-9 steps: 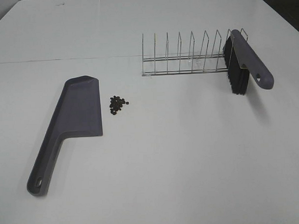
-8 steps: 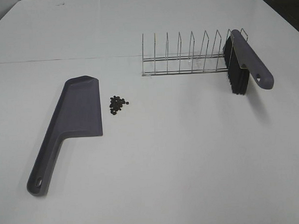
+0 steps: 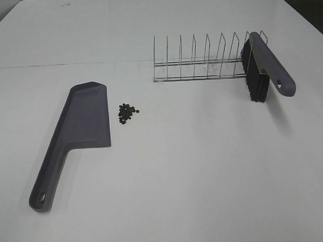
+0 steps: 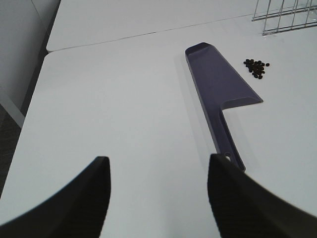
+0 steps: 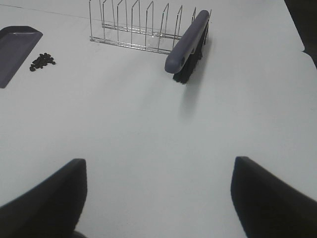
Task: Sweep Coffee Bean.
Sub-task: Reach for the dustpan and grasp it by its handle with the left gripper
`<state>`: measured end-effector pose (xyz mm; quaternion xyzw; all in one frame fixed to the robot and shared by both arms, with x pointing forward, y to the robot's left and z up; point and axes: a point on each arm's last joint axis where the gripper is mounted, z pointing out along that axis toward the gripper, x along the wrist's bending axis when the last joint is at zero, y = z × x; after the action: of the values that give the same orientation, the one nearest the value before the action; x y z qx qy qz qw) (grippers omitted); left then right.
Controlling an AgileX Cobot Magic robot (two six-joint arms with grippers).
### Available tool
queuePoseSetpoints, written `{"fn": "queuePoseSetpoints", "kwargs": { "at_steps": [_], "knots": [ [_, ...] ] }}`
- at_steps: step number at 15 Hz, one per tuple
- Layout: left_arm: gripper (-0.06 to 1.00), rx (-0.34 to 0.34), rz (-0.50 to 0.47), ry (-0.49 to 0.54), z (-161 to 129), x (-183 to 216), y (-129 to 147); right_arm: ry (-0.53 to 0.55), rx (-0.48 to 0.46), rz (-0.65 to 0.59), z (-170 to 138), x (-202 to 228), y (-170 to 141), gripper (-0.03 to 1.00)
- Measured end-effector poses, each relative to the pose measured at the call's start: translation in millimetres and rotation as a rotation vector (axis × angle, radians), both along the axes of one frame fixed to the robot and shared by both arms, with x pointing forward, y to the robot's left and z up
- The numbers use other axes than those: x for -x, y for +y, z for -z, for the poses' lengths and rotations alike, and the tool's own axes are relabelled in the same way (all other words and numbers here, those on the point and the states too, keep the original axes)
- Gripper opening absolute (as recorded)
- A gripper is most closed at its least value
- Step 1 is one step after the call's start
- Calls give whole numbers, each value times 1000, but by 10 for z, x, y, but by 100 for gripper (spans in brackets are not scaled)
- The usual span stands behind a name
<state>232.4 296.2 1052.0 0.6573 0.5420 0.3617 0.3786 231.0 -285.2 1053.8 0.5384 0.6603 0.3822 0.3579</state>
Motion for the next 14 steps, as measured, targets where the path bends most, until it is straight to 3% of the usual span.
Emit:
{"fn": "queuePoseSetpoints", "kwargs": {
  "at_steps": [14],
  "knots": [
    [54, 0, 0, 0, 0, 0, 0, 0, 0, 0, 0, 0, 0, 67]
  ]
}}
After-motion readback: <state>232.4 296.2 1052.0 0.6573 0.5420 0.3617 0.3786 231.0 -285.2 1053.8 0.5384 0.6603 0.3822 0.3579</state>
